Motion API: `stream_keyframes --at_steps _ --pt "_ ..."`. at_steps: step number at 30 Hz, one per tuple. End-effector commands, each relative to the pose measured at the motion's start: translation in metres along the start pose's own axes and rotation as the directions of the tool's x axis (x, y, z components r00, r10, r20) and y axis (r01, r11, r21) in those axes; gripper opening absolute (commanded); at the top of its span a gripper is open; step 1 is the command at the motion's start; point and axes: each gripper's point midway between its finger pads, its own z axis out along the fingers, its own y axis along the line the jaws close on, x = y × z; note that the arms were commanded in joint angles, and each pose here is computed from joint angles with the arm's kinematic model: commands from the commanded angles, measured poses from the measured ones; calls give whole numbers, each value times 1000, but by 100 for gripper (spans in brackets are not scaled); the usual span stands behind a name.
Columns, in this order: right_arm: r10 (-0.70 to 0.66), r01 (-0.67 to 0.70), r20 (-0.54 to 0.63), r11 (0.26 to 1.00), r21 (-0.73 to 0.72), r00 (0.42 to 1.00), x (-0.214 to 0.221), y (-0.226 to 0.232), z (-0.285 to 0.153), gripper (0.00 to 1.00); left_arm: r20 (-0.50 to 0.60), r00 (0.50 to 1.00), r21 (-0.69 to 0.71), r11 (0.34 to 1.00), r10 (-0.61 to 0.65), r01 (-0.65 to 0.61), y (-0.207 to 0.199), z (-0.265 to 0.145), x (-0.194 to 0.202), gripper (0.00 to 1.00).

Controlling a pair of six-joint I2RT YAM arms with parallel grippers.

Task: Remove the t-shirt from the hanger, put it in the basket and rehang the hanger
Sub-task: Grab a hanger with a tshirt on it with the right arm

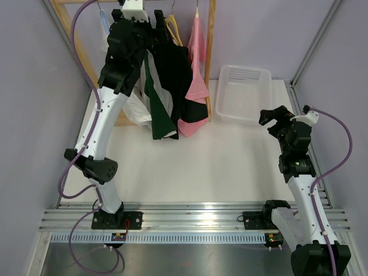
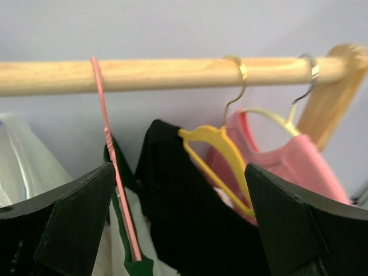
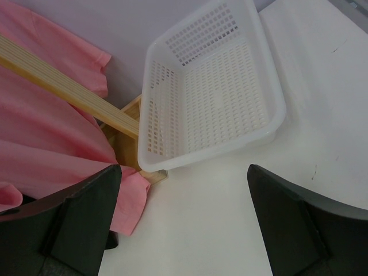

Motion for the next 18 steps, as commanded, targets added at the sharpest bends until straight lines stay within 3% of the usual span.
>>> stream_keyframes --at_steps 1,7,9,13,18 --pt "-5 5 56 1000 -13 998 -19 8 -2 100 -24 996 -122 988 90 -92 24 6 8 99" --pt "-12 12 44 1000 -3 999 -15 5 2 99 -21 989 -189 971 144 -145 37 19 24 96" --pt "-12 12 44 1000 -1 999 -16 5 3 100 -18 989 -202 968 148 -148 42 22 25 89" --pt "-12 13 38 1000 -6 999 -14 6 3 100 -46 990 -210 968 134 -141 52 35 46 86" --pt "-11 11 41 1000 -10 999 -14 6 3 100 -59 994 -208 973 90 -101 71 48 58 73"
